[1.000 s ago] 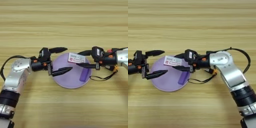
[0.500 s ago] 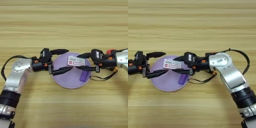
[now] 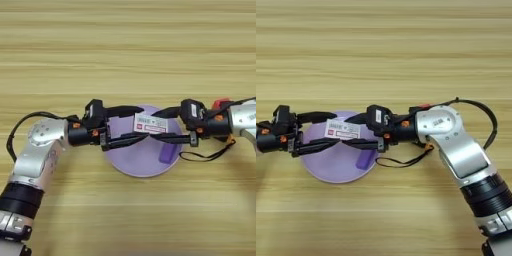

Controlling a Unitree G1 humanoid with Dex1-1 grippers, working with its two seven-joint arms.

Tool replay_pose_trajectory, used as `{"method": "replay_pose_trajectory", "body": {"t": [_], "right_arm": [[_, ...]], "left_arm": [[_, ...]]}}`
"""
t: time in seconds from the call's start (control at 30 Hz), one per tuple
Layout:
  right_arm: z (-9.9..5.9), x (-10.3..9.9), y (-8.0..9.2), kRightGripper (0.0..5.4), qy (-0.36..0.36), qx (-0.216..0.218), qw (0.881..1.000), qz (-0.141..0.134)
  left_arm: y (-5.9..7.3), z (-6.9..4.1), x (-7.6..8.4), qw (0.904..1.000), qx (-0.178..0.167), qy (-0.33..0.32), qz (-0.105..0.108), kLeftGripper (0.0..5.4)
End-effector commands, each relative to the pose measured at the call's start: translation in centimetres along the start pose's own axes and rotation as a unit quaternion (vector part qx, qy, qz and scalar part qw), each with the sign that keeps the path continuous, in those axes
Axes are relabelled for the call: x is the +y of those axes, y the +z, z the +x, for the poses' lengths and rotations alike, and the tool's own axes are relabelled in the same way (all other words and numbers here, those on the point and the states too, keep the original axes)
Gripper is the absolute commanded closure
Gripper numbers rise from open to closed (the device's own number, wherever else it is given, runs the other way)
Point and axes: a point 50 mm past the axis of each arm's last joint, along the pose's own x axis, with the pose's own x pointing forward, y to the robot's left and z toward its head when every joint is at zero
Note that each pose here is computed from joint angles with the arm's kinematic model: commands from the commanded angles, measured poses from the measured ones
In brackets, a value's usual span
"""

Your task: Move the objects on the table

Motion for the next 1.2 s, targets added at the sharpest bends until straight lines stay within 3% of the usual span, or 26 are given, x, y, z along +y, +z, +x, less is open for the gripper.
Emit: {"method": "replay_pose_trajectory", "body": {"t": [0.03,0.2,0.8,0.83,1.2], "right_arm": [[-0.12,-0.08,0.4,3.3,0.0,-0.002,1.0,-0.007],[-0.2,-0.19,0.45,3.3,-0.001,-0.003,1.0,-0.006],[-0.14,-0.29,0.29,3.3,-0.001,-0.001,1.0,-0.001],[-0.13,-0.29,0.31,2.94,-0.001,-0.002,1.0,-0.001],[-0.09,-0.4,0.49,1.75,-0.004,-0.008,1.0,-0.001]], "left_arm": [[-0.07,0.14,-0.24,1.0,0.005,-0.008,-0.002,2.81],[-0.08,0.23,-0.24,1.0,0.004,-0.007,-0.002,3.2],[-0.15,0.32,-0.12,1.0,0.003,-0.003,0.0,3.28],[-0.16,0.31,-0.12,1.0,0.003,-0.003,0.0,3.28],[-0.24,0.37,0.01,1.0,0.002,0.002,0.002,3.31]]}}
